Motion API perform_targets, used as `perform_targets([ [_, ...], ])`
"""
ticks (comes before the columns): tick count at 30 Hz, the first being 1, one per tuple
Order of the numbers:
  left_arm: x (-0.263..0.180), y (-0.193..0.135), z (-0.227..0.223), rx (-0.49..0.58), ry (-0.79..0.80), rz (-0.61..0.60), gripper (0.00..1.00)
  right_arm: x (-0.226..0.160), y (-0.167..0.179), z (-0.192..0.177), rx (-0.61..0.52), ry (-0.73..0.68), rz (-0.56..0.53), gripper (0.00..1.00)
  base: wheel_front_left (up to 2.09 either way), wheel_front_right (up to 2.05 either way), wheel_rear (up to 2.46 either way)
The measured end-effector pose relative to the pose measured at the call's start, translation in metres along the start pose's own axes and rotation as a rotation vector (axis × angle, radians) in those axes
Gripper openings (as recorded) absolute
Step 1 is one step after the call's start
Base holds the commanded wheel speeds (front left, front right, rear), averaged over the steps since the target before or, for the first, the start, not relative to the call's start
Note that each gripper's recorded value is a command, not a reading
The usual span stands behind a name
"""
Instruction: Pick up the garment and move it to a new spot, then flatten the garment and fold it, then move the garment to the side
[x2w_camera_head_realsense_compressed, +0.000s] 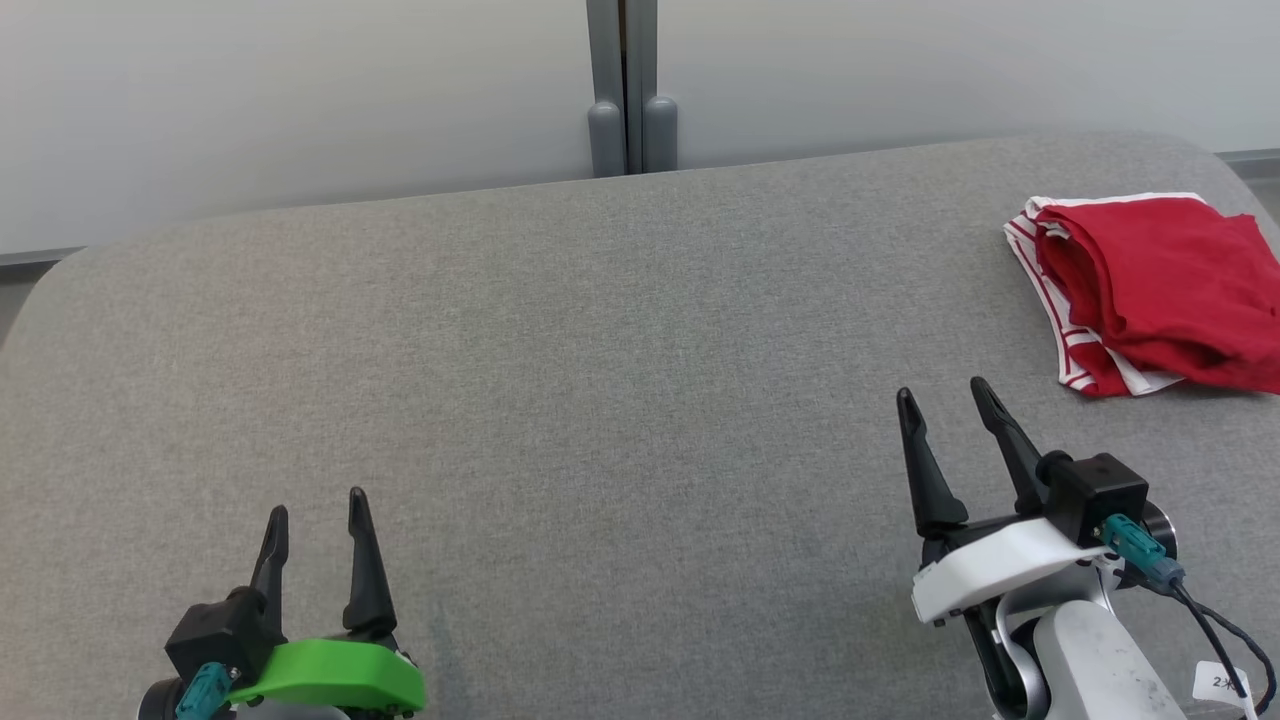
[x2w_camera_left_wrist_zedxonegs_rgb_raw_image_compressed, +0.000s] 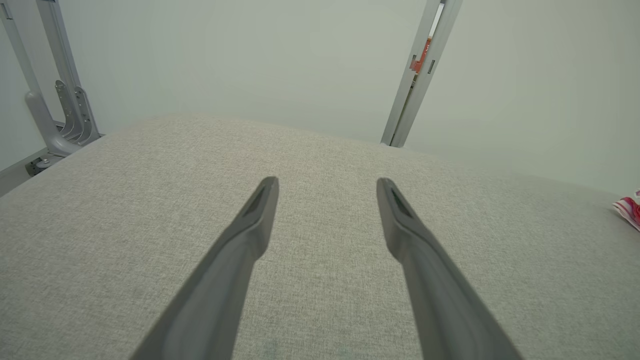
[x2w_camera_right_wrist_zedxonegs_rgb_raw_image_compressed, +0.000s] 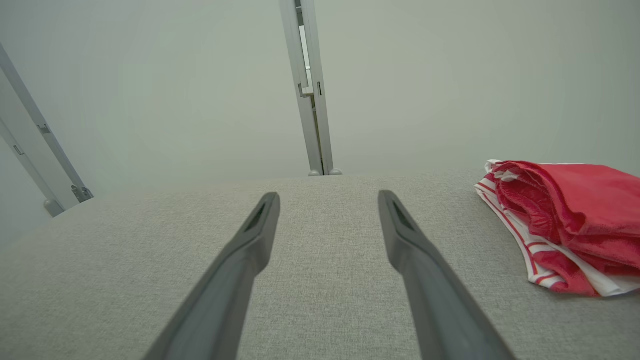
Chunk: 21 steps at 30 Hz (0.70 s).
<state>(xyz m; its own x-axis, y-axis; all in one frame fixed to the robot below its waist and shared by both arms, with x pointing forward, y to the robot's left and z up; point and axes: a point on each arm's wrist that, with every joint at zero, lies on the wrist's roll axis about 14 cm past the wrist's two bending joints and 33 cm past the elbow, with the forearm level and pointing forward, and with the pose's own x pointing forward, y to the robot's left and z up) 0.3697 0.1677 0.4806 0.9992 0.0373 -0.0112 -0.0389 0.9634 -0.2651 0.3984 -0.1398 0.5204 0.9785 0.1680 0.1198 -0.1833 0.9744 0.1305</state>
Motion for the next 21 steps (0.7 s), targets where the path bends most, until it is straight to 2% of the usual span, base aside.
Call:
perform_targets([
  [21, -0.003, 0.005, -0.006, 0.010, 0.018, 0.018, 1.00, -0.002, 0.010, -0.008, 0.020, 0.022, 0.026, 1.00, 0.00, 0.00, 0.00],
])
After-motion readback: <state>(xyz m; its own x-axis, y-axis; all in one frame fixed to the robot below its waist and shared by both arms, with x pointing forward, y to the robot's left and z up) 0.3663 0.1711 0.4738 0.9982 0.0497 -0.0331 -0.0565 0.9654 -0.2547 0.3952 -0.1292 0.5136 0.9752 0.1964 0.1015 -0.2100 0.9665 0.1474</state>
